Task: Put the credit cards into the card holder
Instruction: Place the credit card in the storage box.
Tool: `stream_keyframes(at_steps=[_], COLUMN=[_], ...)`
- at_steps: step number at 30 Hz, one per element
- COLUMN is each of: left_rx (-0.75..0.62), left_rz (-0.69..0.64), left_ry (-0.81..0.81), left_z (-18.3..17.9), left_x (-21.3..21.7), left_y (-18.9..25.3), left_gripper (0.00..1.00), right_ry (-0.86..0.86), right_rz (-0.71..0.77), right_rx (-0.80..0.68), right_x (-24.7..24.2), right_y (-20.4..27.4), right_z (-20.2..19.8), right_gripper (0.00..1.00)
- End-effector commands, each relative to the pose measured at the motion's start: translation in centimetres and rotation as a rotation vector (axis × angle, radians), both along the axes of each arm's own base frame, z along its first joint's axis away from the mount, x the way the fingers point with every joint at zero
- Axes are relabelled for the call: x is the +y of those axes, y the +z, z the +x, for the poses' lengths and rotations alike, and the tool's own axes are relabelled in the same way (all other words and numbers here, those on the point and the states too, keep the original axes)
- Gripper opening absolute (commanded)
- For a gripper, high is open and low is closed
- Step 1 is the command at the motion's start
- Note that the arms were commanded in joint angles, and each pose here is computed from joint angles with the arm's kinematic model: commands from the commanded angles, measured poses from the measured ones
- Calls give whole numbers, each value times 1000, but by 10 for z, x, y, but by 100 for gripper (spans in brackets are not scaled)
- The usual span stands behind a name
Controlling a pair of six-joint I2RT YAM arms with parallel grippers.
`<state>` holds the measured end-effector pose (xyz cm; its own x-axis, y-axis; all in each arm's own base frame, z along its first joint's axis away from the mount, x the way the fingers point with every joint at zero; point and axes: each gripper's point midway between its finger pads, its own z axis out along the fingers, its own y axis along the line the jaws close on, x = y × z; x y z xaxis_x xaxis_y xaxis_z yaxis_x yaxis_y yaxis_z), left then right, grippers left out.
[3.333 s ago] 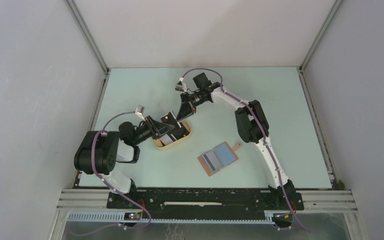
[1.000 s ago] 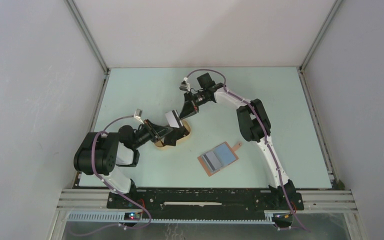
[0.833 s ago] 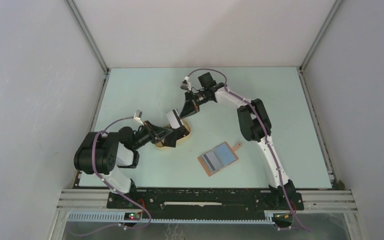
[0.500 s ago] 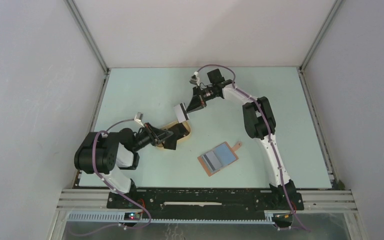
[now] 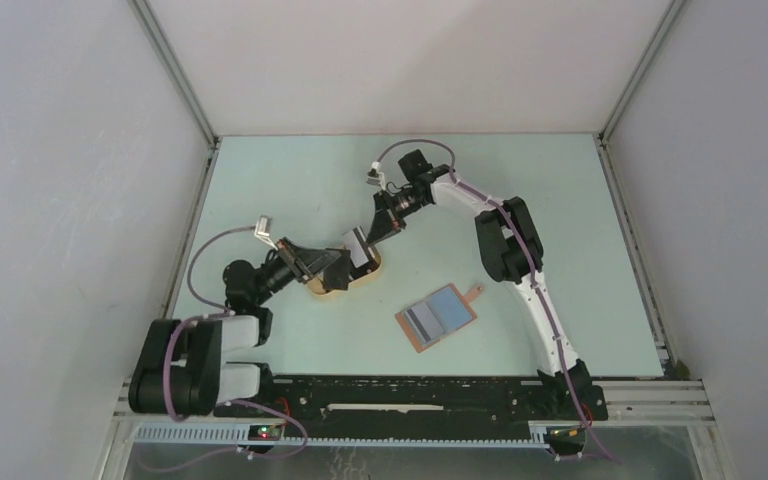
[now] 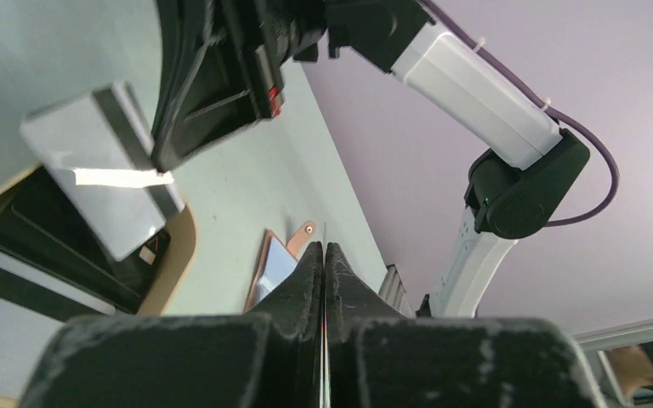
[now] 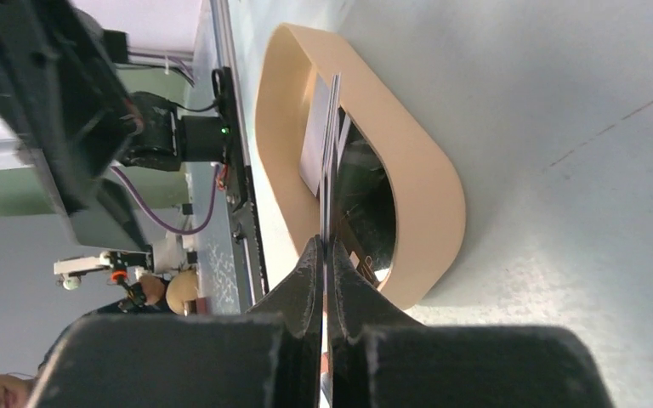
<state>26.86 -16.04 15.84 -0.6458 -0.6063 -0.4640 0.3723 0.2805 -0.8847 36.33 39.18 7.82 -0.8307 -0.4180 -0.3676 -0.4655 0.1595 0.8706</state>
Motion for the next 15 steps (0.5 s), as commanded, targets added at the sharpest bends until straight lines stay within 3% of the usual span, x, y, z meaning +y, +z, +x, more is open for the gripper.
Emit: stream_keyframes(at_steps=[1,3,4,6,9,11,15], left_rx=[-59,-50,-67,-119,-178,-214,-285], left_rz=[79,125,146,179,204,193,145], left_ry=[59,79,93,120,137,131,111], left_z=[-2,-4,-5,-9,-17,-24,-40], left_x=[8,10,12,12,7,-1,-17], left_y=[6,4,8,21,36,47,69], left_gripper=[2,2,2,2,2,1,0], right_ry=[52,77,90,108,90,78,79], right_rz=[-4,-38,-55,-77,-95,-114,-143], right_rx=[-154,-179,-193,-232,-333,-405,-502], right_x=[9,12,13,13,6,-2,-29], right_y=[40,37,37,45,72,91,125], right_z=[-14,-23,-28,-34,-30,-28,-42], right_gripper=[0,0,6,30,51,56,58])
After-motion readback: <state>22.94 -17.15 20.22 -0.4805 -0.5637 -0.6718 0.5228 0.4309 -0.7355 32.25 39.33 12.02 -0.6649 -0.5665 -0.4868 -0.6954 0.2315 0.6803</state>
